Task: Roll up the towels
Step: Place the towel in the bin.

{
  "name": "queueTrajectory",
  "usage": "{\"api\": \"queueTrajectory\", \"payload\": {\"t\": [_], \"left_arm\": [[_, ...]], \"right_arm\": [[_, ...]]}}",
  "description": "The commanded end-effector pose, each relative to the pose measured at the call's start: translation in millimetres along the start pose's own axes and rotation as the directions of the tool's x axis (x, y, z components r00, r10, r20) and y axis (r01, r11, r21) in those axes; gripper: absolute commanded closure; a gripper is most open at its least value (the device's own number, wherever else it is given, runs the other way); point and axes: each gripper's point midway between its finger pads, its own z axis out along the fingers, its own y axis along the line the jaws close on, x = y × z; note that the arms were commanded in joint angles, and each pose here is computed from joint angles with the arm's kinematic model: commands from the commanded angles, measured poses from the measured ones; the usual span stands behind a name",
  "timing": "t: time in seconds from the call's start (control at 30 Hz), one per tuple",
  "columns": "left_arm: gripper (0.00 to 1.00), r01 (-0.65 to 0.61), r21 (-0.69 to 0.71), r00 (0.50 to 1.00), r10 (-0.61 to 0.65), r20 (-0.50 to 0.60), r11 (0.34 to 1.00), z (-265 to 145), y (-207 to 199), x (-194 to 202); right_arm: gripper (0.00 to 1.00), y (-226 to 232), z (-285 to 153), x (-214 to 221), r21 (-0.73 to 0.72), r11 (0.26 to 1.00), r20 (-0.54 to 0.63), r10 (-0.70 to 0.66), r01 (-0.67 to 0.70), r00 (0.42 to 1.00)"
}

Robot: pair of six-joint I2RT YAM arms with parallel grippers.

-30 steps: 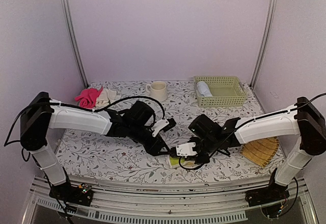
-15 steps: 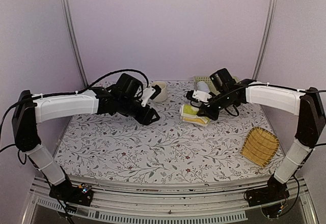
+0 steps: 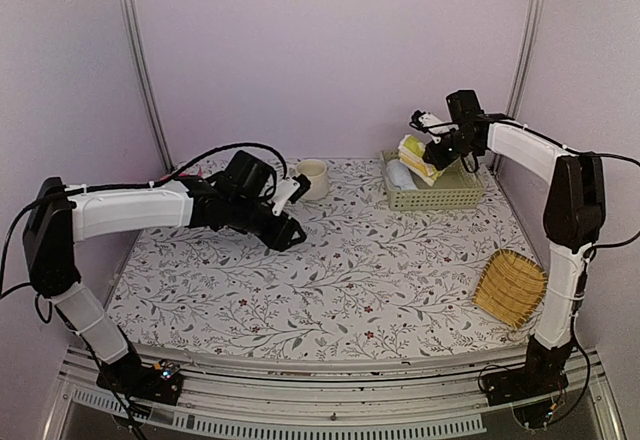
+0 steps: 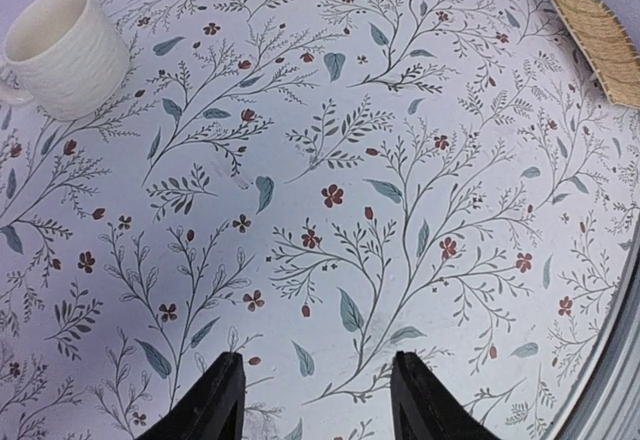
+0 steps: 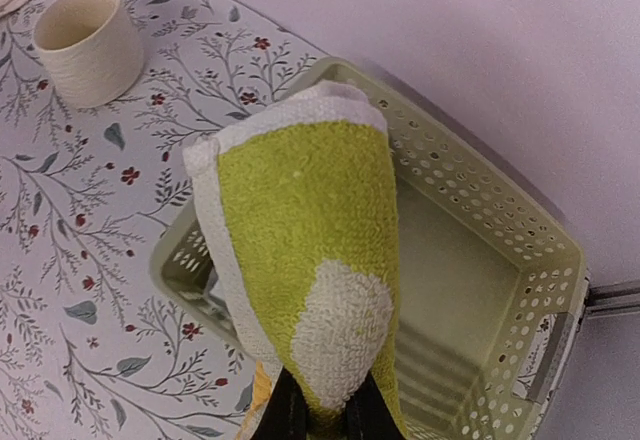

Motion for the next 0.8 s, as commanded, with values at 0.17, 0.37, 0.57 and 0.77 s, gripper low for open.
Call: {"api": "queueTrajectory", "payload": {"t": [0.17, 0.37, 0.57, 0.77], "left_arm": [[0.48, 0.013, 0.010, 1.000, -0.013, 0.017, 1.000, -2, 7, -2], [0.49, 0.024, 0.021, 1.000, -0.024, 0.008, 0.999, 1, 8, -1], [0.50, 0.032, 0.047, 0.999, -0.032, 0.004, 0.998, 2, 5, -1], [0.50, 0.037, 0.057, 0.999, -0.037, 0.005, 0.998, 2, 4, -2]], "right_arm": [[0.98, -76, 53, 18, 0.204, 0.963, -0.050, 0.191, -0.177, 0.980], [0.98, -87, 87, 36, 0.267, 0.943, -0.094, 0.231, -0.199, 0.968], [0.98, -94, 113, 58, 0.323, 0.921, -0.131, 0.272, -0.218, 0.953], [0.98, -88, 131, 80, 0.359, 0.905, -0.177, 0.305, -0.227, 0.936]]}}
